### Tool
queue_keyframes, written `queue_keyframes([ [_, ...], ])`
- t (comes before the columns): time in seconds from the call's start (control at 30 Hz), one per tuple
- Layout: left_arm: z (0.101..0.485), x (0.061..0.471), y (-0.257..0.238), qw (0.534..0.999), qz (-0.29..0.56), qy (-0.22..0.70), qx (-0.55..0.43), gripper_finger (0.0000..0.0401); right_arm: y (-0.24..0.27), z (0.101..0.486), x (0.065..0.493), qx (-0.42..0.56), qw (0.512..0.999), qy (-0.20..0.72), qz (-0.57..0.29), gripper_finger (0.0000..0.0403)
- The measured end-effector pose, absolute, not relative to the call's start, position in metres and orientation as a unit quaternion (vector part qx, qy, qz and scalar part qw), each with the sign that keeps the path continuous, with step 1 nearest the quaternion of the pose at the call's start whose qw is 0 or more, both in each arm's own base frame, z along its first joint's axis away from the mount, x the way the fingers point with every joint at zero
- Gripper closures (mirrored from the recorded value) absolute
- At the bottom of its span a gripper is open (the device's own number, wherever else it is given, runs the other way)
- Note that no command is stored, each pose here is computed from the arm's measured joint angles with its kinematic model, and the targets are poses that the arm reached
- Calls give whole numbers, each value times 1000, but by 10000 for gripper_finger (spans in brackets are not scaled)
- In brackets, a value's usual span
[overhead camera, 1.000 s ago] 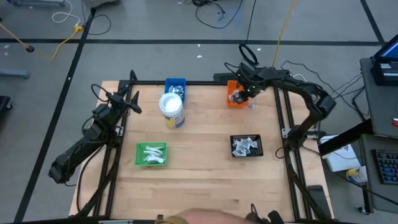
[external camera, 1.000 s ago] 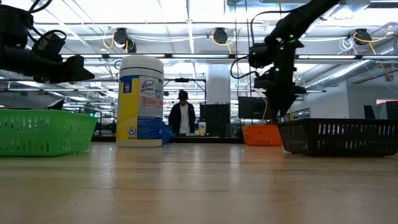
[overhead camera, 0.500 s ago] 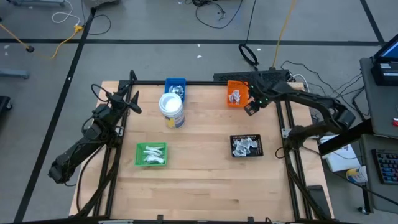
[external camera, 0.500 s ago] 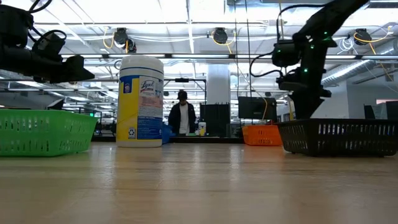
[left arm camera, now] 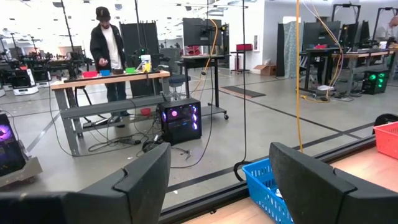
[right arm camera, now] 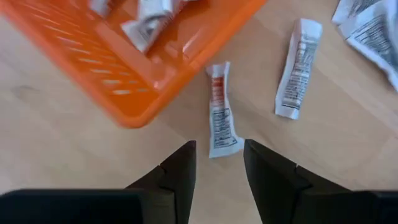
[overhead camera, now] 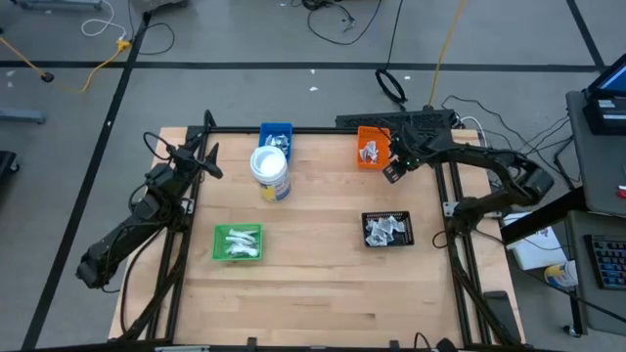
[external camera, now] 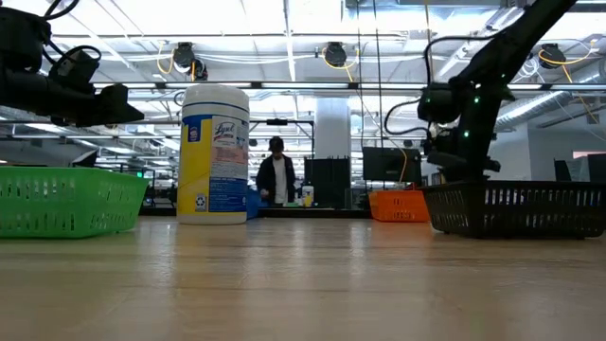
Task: Pick & Place First Aid Supplies
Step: Put the orange ointment pack into the orange bin
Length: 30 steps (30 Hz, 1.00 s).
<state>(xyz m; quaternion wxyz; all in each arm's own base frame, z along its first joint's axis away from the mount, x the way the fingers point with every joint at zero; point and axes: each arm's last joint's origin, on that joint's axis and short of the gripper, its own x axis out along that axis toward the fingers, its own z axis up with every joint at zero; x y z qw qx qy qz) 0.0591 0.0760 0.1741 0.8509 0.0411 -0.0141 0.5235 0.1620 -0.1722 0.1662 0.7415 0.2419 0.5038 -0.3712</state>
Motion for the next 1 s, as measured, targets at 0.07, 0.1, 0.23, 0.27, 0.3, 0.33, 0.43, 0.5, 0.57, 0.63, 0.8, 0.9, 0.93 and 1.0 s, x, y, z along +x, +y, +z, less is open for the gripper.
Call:
queue_keyframes([
  [0.07,174,59,76,851,523,-14,41,127,-177,159,163,242,738,511,-369,277],
  [0.1,174,59,76,851,523,-14,41,127,-179,156,164,242,738,511,-369,279],
  [0.23,174,59,76,851,523,-14,41,128,-185,144,167,237,735,522,-363,280],
  [0.27,174,59,76,851,523,-14,41,128,-187,142,167,235,736,521,-363,280],
  [0.3,174,59,76,851,524,-14,41,127,-188,141,167,235,735,522,-363,281],
  [0.33,174,59,76,851,523,-14,41,127,-189,140,166,236,734,523,-364,282],
  [0.43,174,59,76,851,524,-14,41,127,-188,139,165,239,729,529,-363,306],
  [0.5,174,59,76,851,523,-14,41,128,-187,139,164,243,723,536,-361,339],
  [0.57,174,59,76,851,523,-14,41,127,-185,139,162,246,718,544,-358,379],
  [0.63,174,59,76,851,523,-14,41,128,-184,140,161,250,713,549,-357,393],
  [0.8,174,59,76,851,523,-14,41,127,-175,150,153,295,687,539,-388,398],
  [0.9,174,59,76,851,523,-14,41,128,-170,161,148,329,674,514,-417,399],
  [0.93,174,59,76,851,523,-14,41,127,-168,164,147,339,669,505,-426,400],
  [1.0,174,59,76,851,524,-14,41,128,-164,172,144,359,664,483,-443,401],
])
